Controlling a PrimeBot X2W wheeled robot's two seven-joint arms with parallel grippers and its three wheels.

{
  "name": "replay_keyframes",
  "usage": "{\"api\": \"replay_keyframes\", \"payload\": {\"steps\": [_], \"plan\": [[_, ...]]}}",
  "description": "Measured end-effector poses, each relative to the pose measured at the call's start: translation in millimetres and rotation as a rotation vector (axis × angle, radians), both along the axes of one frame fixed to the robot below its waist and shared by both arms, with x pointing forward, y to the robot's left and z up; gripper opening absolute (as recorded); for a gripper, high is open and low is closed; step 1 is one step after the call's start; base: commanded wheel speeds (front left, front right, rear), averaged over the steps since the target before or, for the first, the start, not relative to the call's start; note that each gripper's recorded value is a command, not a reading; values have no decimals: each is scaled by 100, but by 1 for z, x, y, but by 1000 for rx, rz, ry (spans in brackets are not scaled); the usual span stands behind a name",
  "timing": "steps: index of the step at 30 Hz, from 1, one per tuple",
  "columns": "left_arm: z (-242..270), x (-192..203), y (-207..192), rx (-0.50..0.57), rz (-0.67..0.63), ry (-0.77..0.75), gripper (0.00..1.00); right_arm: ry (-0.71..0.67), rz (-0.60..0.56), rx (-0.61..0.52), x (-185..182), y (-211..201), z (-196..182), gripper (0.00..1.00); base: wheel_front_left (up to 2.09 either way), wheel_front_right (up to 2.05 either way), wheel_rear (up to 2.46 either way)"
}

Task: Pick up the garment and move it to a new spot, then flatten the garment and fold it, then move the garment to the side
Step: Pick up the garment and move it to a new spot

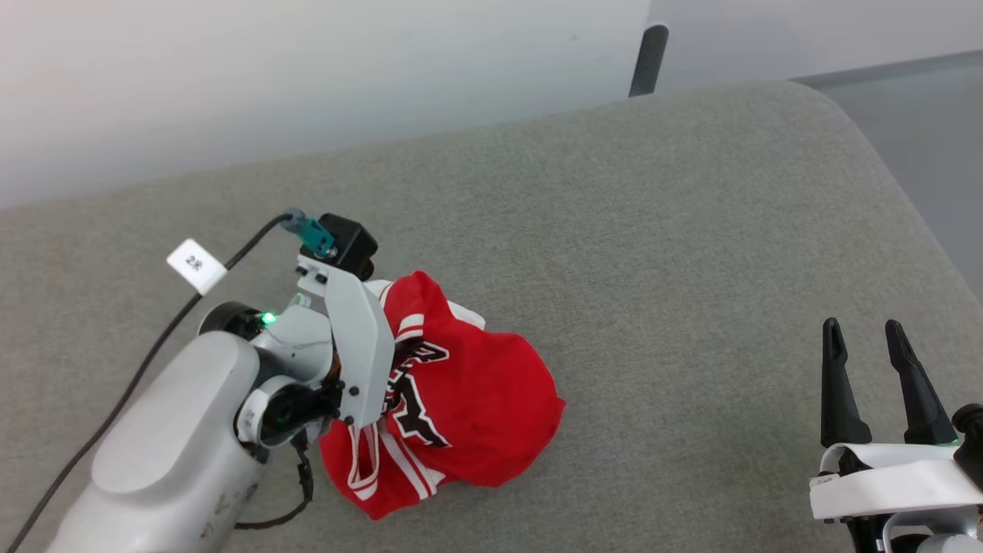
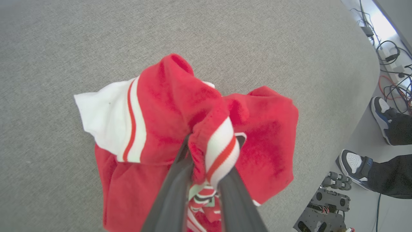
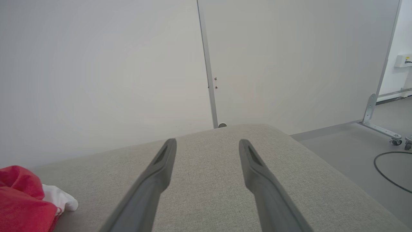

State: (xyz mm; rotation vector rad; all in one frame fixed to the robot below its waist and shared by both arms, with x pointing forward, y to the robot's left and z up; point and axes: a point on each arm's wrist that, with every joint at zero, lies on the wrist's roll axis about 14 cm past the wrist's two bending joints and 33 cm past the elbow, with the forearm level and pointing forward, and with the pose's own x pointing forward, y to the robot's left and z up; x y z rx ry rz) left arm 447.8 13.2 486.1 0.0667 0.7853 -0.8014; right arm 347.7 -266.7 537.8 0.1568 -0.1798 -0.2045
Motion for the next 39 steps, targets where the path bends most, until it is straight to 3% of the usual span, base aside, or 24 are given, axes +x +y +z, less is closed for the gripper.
{"api": "replay_keyframes", "payload": {"steps": [1, 7, 14, 22, 29, 39], "plan": [[2, 0, 1, -4, 0, -6, 100, -2, 4, -3, 1, 1, 1, 100, 0, 0, 0], [29, -1, 7, -33, 9, -67, 100, -17, 39, -12, 3, 12, 7, 100, 0, 0, 0], [79, -4, 27, -114, 59, -267, 100, -24, 97, -20, 1, 30, 13, 100, 0, 0, 0], [123, -12, 91, -218, 251, -569, 100, -56, 189, -36, 8, 60, 26, 100, 0, 0, 0], [128, -41, 154, -260, 437, -755, 100, -68, 242, -50, 11, 77, 29, 100, 0, 0, 0], [108, -90, 224, -271, 690, -870, 100, -73, 293, -69, 15, 95, 28, 100, 0, 0, 0]]}}
